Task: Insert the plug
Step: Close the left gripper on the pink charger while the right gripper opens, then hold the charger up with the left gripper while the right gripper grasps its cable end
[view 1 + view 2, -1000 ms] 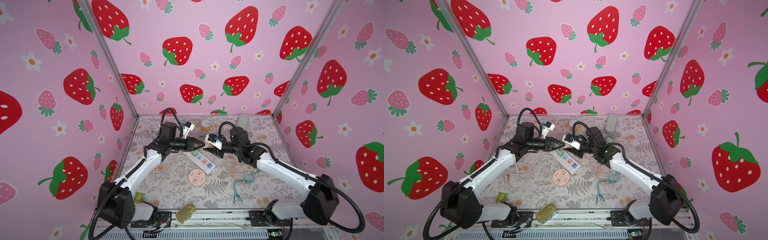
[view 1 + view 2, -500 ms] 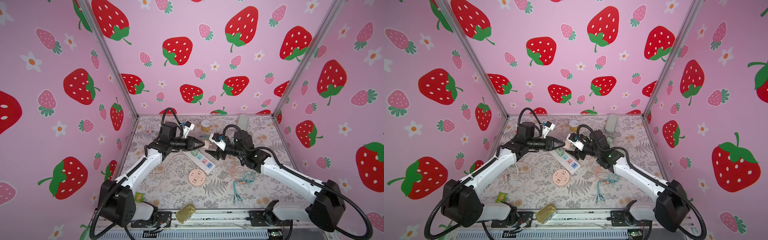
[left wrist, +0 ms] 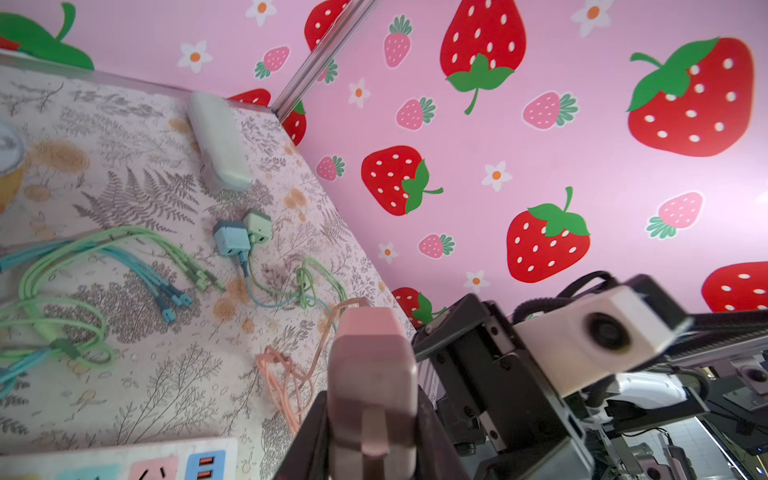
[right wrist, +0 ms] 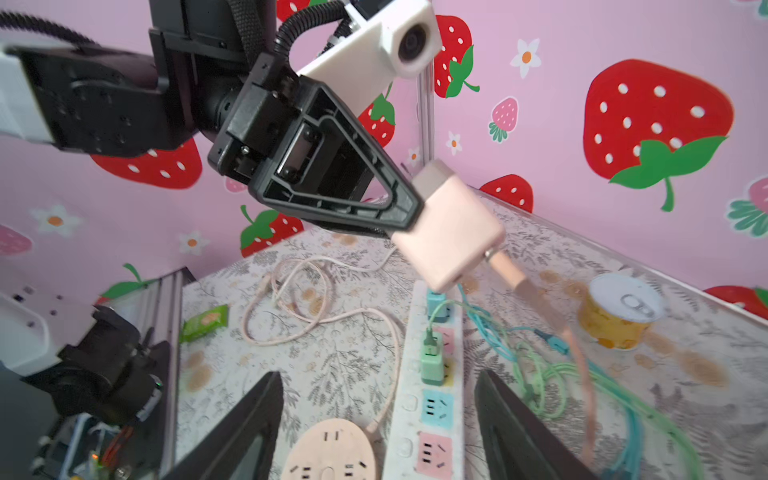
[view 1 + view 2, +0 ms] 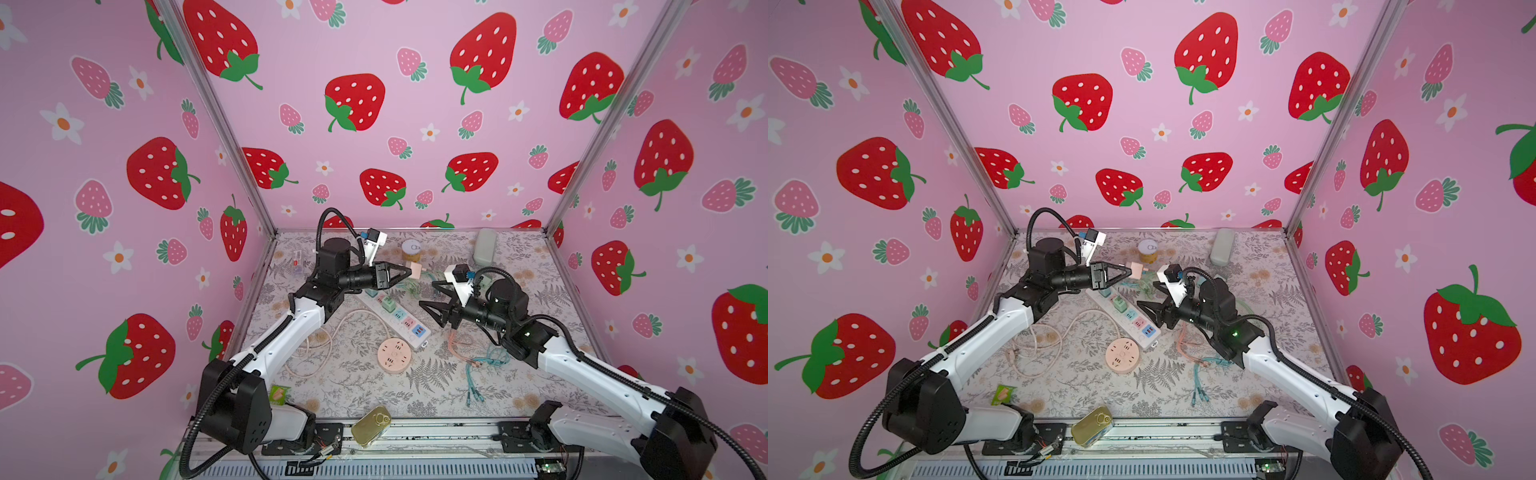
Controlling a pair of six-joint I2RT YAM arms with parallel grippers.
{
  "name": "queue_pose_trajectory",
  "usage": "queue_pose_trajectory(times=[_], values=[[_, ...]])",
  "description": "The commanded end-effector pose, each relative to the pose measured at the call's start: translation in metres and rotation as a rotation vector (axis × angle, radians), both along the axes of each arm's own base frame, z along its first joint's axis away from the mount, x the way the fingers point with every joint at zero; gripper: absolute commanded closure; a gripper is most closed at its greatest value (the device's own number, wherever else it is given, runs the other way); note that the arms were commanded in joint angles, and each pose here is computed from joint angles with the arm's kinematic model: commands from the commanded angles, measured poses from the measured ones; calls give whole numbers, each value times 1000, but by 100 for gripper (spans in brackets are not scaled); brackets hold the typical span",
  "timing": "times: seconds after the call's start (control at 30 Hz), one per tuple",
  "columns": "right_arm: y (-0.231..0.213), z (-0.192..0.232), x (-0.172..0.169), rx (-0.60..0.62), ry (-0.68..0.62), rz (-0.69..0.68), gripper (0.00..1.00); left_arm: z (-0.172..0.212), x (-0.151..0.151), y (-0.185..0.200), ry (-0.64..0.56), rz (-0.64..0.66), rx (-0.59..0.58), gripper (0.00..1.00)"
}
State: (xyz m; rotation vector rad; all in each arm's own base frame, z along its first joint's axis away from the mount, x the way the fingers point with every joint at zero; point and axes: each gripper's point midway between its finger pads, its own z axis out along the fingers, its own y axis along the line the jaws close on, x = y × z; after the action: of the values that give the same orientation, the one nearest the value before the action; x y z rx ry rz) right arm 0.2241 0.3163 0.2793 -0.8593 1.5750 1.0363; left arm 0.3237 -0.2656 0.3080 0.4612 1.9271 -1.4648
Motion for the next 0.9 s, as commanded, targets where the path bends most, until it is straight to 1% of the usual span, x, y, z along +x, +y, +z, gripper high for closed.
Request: queue_pose_trajectory(times=[0.0, 0.17, 0.3, 0.53, 0.87], values=[[-2, 39, -12, 244, 57, 66, 22, 35, -8, -5, -144, -55, -93, 100], [-15, 48, -2, 412, 127, 76, 23, 47, -16, -7, -192, -90, -150, 100], [-15, 54, 1, 478, 149, 119, 26, 52, -26, -8, -233, -116, -170, 100], [-7, 69, 4, 531, 150, 179, 30, 59, -42, -9, -312, -138, -186, 100], [-2, 86, 6, 597, 155, 237, 36, 60, -53, -14, -347, -160, -196, 100]])
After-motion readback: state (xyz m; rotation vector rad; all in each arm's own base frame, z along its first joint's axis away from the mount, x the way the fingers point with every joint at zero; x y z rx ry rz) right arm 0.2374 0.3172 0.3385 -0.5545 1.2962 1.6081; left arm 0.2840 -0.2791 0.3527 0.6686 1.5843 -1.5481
